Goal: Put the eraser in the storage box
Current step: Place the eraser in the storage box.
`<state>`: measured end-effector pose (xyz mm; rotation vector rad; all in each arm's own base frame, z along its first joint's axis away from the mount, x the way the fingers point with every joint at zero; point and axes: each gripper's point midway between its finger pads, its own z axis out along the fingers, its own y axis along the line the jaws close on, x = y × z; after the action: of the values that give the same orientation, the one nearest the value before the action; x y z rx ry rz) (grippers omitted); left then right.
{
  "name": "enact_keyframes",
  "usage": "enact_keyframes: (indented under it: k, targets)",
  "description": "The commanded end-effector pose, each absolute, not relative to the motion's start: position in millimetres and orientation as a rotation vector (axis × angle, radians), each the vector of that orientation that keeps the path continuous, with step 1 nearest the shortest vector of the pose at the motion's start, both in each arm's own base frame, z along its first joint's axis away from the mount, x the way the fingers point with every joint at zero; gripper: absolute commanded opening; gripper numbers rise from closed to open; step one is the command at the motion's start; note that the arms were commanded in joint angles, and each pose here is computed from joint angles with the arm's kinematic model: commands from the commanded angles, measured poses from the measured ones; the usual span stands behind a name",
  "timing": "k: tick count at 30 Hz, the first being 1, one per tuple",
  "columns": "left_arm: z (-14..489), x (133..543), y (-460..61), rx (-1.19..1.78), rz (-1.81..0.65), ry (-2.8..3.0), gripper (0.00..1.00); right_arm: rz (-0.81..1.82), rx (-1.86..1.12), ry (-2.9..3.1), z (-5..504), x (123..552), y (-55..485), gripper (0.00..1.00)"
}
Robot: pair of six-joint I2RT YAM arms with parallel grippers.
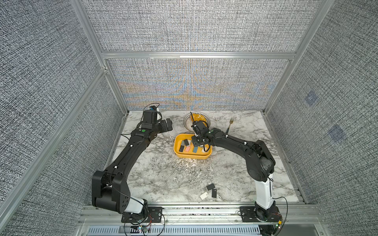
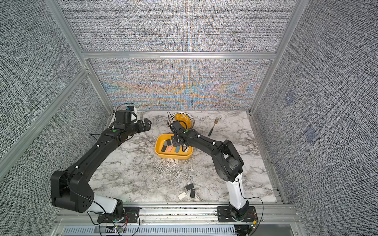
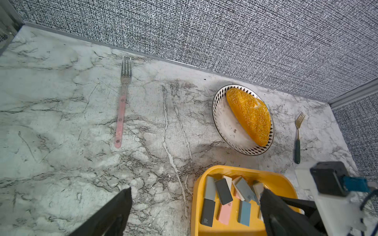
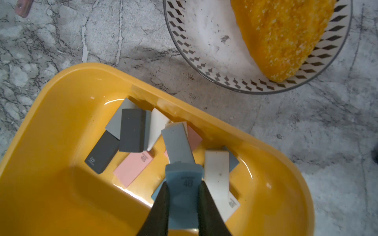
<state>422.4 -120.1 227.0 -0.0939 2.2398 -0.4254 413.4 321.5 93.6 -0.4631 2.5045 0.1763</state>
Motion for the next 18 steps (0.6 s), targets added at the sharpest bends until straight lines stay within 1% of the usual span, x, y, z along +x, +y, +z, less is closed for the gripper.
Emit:
enact_keyframes:
  k: [1, 18]
  targets:
    - [228.7, 423.4, -116.8, -0.087, -0.4, 2.238, 1.0, 0.205, -0.491, 2.494, 93.7, 419.3, 329.3, 0.24]
    - [222.6, 424.8, -116.0, -0.081, -0.388, 2.251, 1.0, 0.193, -0.5, 2.534, 73.6, 430.1, 335.3, 0.25]
